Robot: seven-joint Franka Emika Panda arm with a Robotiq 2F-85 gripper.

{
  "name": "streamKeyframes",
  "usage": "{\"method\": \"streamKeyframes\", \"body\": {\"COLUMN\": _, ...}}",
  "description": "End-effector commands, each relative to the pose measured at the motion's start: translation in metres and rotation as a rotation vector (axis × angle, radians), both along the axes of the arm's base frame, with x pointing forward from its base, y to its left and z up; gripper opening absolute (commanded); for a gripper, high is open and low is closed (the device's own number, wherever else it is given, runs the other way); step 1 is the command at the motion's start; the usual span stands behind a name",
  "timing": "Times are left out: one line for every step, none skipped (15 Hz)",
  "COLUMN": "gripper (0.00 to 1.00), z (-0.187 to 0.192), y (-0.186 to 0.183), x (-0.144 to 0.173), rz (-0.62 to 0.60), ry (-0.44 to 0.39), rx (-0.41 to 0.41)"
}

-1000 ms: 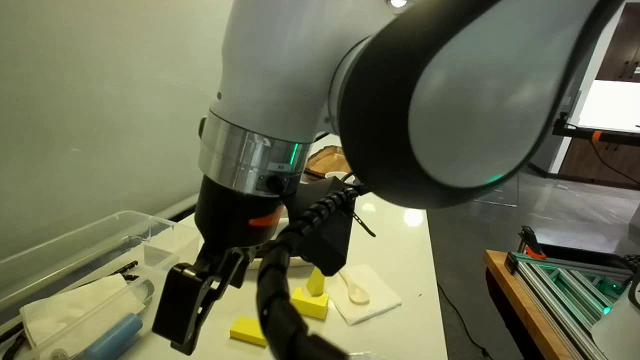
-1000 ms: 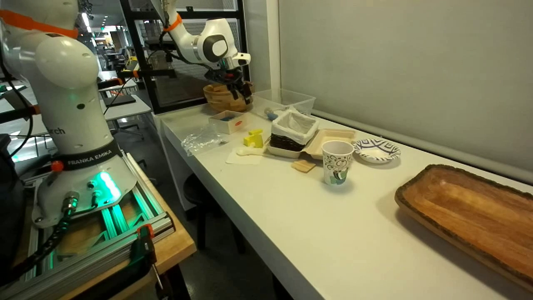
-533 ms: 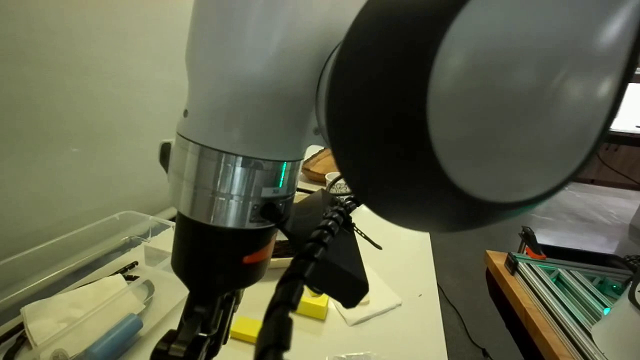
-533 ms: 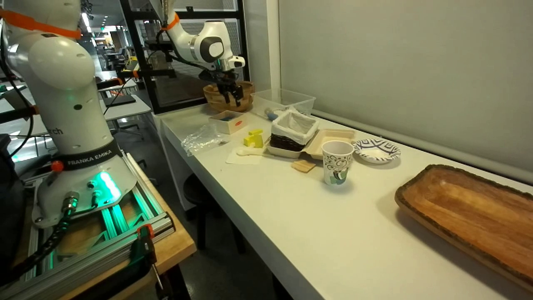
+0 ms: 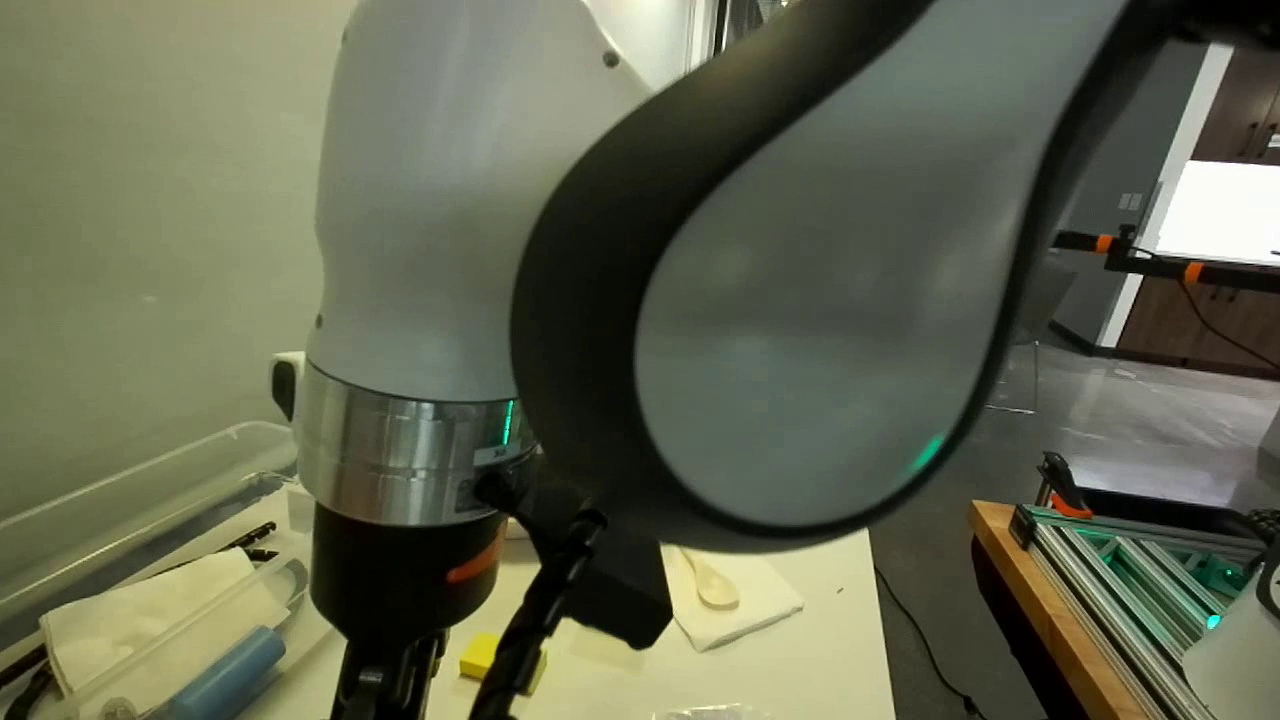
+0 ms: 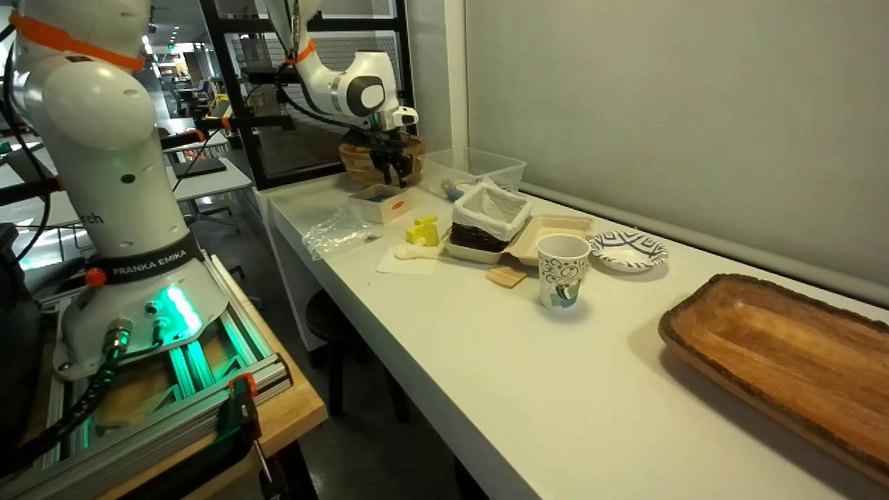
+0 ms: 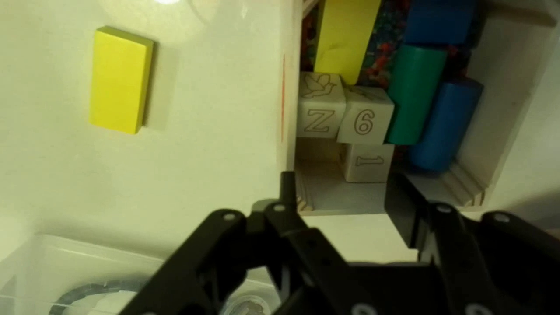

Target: Take one yellow block and white block out of the box on the left and put them on the countertop.

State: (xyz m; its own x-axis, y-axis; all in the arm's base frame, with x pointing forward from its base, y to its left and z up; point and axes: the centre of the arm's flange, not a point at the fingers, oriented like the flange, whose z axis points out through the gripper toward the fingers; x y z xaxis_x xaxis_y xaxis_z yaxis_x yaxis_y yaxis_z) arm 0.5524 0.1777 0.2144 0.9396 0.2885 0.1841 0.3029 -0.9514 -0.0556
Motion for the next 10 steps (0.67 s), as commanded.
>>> {"method": "streamKeyframes", "body": {"gripper": 0.61, "z": -0.012, "y": 0.011, "x": 0.009, "rz": 0.046, "ry": 0.046, "rx": 0.005}}
{"method": "streamKeyframes", "body": {"gripper": 0.6, "z": -0.013, "y": 0.014, "x": 0.008, "rz": 0.052, "ry": 0.056, "rx": 0.007}}
{"method": "streamKeyframes", "body": {"gripper": 0.6, "z": -0.013, "y": 0.018, "x": 0.006, "rz": 0.057, "ry": 0.072, "rx": 0.007}}
{"method": "streamKeyframes", "body": {"gripper": 0.64, "z": -0.013, "y": 0.021, "x": 0.004, "rz": 0.061, "ry": 0.083, "rx": 0.006}}
{"method": "streamKeyframes", "body": {"gripper": 0.65, "z": -0.012, "y": 0.024, "x": 0.003, "rz": 0.068, "ry": 0.088, "rx": 0.006}}
{"method": "streamKeyframes", "body": {"gripper": 0.65, "z": -0.012, "y": 0.026, "x": 0.003, "rz": 0.072, "ry": 0.096, "rx": 0.004}}
{"method": "streamKeyframes", "body": {"gripper": 0.67, "z": -0.012, "y": 0.027, "x": 0.004, "rz": 0.076, "ry": 0.1, "rx": 0.003}}
{"method": "streamKeyframes", "body": {"gripper": 0.63, "z": -0.014, "y": 0.026, "x": 0.005, "rz": 0.071, "ry": 0.095, "rx": -0.001}}
{"method": "streamKeyframes", "body": {"gripper": 0.63, "z": -0.015, "y": 0.026, "x": 0.007, "rz": 0.063, "ry": 0.095, "rx": 0.006}}
{"method": "streamKeyframes", "body": {"gripper": 0.62, "z": -0.017, "y": 0.025, "x": 0.008, "rz": 0.058, "ry": 0.089, "rx": 0.014}}
